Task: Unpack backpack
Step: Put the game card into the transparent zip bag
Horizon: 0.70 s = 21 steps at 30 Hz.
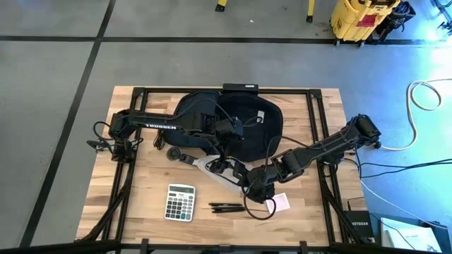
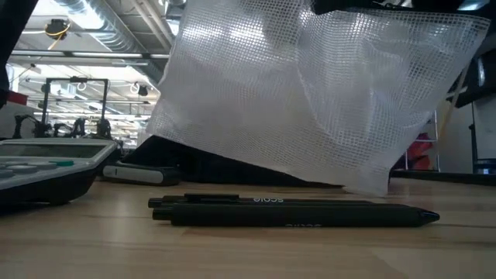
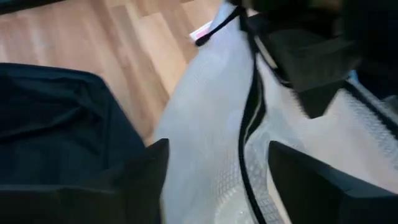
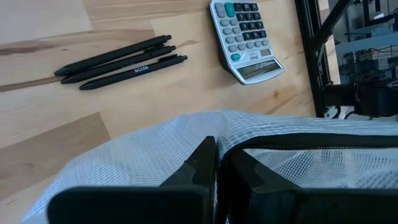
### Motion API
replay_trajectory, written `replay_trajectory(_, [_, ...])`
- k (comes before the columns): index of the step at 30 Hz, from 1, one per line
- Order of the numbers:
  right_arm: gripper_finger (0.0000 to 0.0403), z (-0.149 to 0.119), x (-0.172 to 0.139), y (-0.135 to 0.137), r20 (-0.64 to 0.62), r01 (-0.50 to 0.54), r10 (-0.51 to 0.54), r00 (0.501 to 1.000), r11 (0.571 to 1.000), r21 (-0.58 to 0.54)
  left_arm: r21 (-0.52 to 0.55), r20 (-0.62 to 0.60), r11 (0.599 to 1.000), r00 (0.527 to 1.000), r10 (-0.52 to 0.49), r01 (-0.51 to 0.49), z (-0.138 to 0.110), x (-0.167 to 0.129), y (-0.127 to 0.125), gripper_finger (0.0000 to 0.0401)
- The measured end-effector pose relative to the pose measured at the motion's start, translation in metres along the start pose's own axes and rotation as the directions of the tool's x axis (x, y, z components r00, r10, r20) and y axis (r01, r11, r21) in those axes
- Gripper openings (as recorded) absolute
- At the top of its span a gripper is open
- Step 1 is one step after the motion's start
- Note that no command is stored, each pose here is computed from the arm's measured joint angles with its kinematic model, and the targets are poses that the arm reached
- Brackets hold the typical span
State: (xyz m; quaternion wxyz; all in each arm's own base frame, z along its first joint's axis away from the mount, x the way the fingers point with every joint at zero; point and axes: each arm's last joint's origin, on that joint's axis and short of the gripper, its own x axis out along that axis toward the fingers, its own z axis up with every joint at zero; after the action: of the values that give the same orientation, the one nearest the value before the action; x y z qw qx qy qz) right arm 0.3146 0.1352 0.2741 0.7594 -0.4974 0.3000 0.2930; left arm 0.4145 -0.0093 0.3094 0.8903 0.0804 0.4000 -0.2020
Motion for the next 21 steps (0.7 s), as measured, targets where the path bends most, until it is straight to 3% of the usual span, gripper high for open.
replay_trajectory(3, [0.0000, 0.000, 0.000, 0.000, 0.000, 0.000, 0.000, 1.000, 1.000, 0.000, 0.003, -0.004, 1.000, 1.000, 0.010, -0.010, 0.000, 0.000, 0.000, 0.0171])
replay_trajectory(6, [0.0000, 0.000, 0.000, 0.000, 0.000, 0.000, 0.000, 1.000, 1.000, 0.005, 0.008, -0.005, 1.000, 1.000, 0.009, -0.009, 0.000, 0.000, 0.000, 0.0072])
replay_trajectory(8, [0.0000, 0.000, 0.000, -0.001, -0.011, 0.023, -0.022, 1.000, 0.997, 0.078, 0.020, -0.003, 1.000, 1.000, -0.008, 0.008, 0.000, 0.000, -0.001, 0.0021])
replay_trajectory(11, [0.0000, 0.001, -0.001, -0.004, -0.049, 0.088, -0.079, 0.996, 0.973, 0.215, 0.012, -0.011, 1.000, 1.000, -0.023, 0.023, 0.000, 0.001, -0.005, 0.0005])
replay_trajectory(15, [0.0009, 0.001, 0.000, -0.003, -0.047, 0.087, -0.078, 0.996, 0.963, 0.256, 0.015, -0.029, 1.000, 0.999, -0.018, 0.019, 0.001, 0.004, -0.013, 0.0001])
replay_trajectory(19, [0.0041, 0.000, 0.000, -0.003, -0.054, 0.092, -0.077, 0.996, 0.924, 0.371, -0.023, -0.044, 0.999, 0.999, 0.029, -0.030, 0.002, 0.001, -0.015, 0.0000])
replay_trajectory(21, [0.0067, 0.000, 0.000, -0.003, -0.060, 0.097, -0.080, 0.995, 0.908, 0.408, -0.090, -0.050, 0.995, 0.998, 0.046, -0.050, 0.002, -0.002, -0.016, 0.0000])
